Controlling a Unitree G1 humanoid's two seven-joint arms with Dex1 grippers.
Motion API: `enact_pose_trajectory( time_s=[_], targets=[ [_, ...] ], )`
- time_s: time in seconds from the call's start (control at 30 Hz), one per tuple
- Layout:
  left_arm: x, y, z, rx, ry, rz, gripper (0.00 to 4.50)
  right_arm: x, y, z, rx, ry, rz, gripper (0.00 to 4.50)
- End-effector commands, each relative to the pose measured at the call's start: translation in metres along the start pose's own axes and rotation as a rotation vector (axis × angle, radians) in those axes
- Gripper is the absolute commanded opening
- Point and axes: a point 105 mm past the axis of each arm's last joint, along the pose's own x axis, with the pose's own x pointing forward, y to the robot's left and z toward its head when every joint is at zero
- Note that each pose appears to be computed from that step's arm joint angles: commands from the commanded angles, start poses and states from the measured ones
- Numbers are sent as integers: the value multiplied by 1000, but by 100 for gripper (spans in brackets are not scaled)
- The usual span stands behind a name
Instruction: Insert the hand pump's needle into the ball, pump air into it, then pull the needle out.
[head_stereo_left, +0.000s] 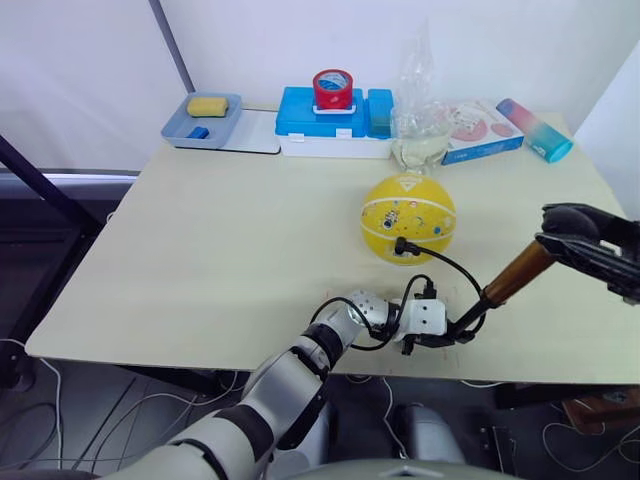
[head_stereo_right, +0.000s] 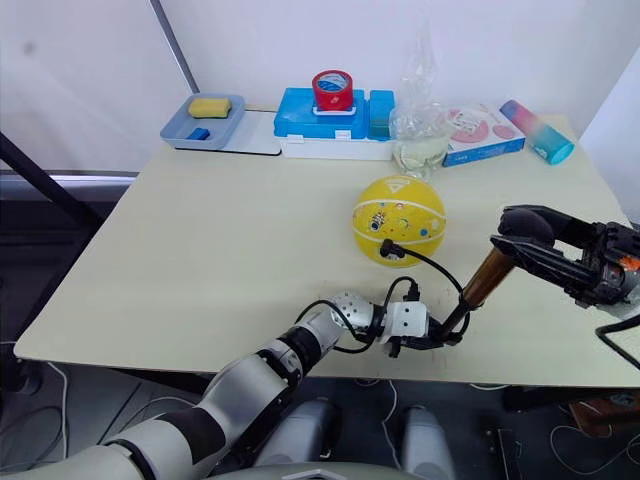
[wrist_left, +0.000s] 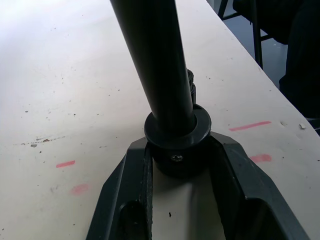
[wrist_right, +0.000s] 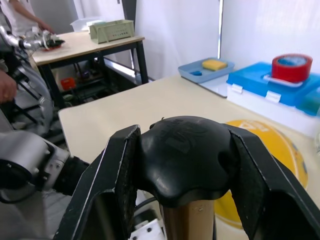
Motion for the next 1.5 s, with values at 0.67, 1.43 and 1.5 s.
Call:
enact_pose_trajectory(
  time_s=[0.67,1.43,1.5],
  targets=[
    [12,-39,-18,-1,81,-172,110,-12,-21,10,-121,-19,-135,194],
    [12,-39,-18,-9,80,-167,110,-11,-23,-56,0,185,-159,194],
    [11,-39,-19,-11,82,-165,110,-10,-22,-80,9,221,-163,194]
  ],
)
